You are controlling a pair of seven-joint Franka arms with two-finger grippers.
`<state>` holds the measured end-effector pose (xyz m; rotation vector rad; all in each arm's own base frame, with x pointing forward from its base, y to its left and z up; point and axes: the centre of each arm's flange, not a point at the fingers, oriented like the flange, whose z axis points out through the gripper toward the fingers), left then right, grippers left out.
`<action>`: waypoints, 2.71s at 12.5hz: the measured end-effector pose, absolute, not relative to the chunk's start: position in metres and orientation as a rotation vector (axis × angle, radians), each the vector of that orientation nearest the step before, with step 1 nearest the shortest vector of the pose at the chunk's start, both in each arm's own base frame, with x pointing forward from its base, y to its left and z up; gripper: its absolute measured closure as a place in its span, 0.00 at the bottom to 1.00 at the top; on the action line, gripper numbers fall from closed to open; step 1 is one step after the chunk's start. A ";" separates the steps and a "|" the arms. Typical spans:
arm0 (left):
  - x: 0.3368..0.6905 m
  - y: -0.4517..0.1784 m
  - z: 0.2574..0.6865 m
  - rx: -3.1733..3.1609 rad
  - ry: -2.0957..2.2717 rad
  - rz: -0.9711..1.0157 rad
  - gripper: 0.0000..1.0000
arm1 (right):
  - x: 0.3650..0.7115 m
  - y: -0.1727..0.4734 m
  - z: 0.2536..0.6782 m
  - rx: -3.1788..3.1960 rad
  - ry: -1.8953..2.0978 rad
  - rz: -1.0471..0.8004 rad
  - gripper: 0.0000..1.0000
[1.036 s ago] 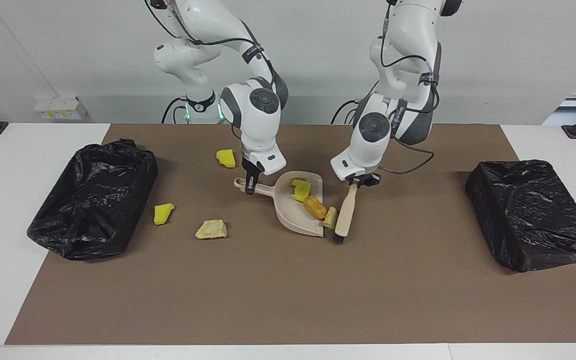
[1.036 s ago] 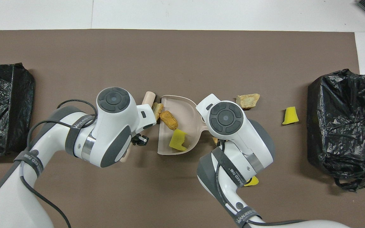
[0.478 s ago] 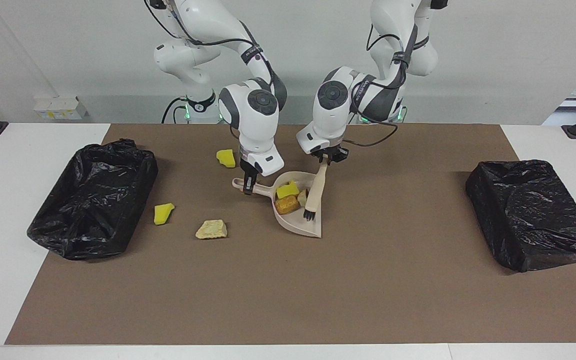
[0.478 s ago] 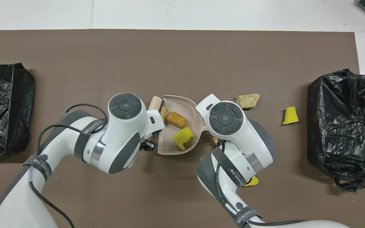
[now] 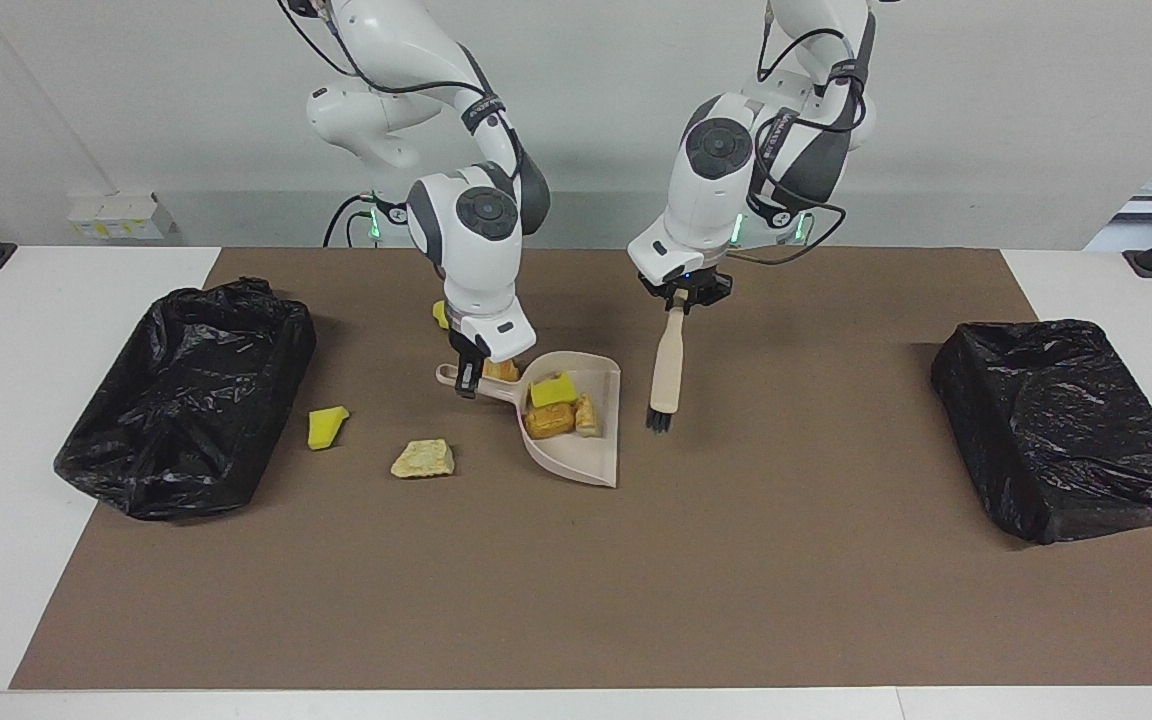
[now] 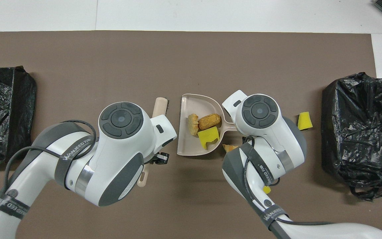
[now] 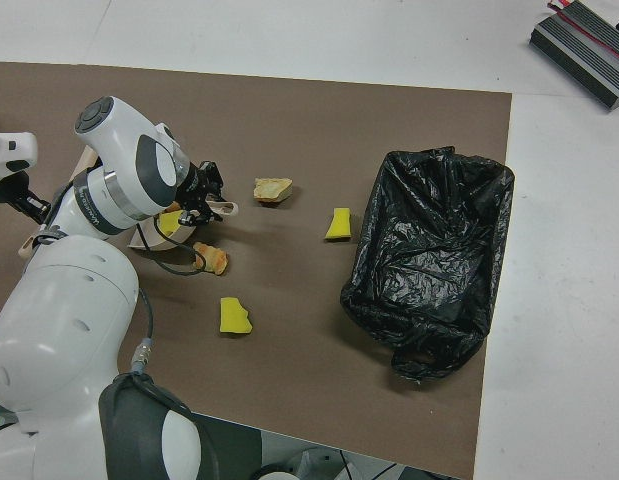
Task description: Sweep and dump trash in bin
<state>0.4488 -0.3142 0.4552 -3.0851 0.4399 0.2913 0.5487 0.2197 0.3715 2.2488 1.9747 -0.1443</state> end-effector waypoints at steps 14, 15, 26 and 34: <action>0.364 -0.353 0.408 -2.999 0.131 0.451 0.74 | 0.567 -0.012 0.482 2.304 2.140 -0.008 0.68; 0.337 -0.371 0.399 -2.991 0.114 0.473 0.74 | 0.565 -0.049 0.483 2.323 2.118 -0.007 0.68; 0.209 -0.415 0.356 -3.047 0.059 0.421 0.74 | 0.517 -0.273 0.507 2.238 1.804 -0.243 0.68; 0.212 -0.404 0.344 -3.029 0.096 0.444 0.39 | 0.502 -0.306 0.517 2.045 1.780 -0.568 0.68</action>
